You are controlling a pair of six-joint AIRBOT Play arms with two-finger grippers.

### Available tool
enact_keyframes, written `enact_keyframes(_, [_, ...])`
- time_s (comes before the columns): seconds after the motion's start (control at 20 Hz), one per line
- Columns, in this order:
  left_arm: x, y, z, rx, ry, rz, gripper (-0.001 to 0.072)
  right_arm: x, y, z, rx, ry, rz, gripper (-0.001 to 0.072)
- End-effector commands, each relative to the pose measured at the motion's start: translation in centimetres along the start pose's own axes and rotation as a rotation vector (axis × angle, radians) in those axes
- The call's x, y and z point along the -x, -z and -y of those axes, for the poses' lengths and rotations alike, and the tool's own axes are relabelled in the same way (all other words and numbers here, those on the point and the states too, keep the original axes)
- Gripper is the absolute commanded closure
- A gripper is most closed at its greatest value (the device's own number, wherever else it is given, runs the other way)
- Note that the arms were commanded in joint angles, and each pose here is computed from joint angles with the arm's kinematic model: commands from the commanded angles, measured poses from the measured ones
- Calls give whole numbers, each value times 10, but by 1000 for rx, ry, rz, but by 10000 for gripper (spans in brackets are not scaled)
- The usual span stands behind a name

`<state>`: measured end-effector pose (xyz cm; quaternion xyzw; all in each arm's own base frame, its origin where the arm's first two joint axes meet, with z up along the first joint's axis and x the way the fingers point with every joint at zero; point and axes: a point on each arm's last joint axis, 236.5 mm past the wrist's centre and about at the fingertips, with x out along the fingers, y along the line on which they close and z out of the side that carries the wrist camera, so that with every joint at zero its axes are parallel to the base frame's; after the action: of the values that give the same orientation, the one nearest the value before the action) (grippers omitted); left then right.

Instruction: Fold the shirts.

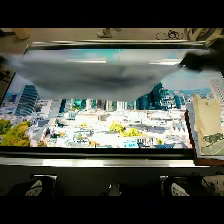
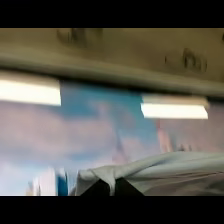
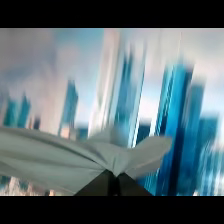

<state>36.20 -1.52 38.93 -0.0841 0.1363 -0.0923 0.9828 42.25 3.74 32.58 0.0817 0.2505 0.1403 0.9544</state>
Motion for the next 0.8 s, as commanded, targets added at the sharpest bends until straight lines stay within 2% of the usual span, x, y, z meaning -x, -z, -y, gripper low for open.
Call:
enact_keyframes(0.0, [179, -138, 79, -224, -23, 502, 684, 238, -103, -75, 235, 156, 630, 685])
enact_keyframes(0.1, [215, -138, 97, -156, 14, 552, 684, 281, -78, -83, 216, 203, 636, 685])
enact_keyframes(0.2, [215, -117, 98, -163, 4, 473, 684, 296, -67, -90, 221, 203, 636, 685])
enact_keyframes(0.3, [207, -105, 86, -186, -47, 410, 685, 297, -70, -87, 224, 219, 648, 685])
enact_keyframes(0.4, [193, -98, 64, -205, -120, 351, 685, 272, -65, -73, 210, 232, 563, 685])
enact_keyframes(0.6, [95, -24, 7, -114, -159, -19, 685, 152, -10, -23, 100, 208, 101, 684])
enact_keyframes(0.75, [-3, 77, -46, 12, -162, -365, 685, 39, 77, 29, -45, 174, -385, 685])
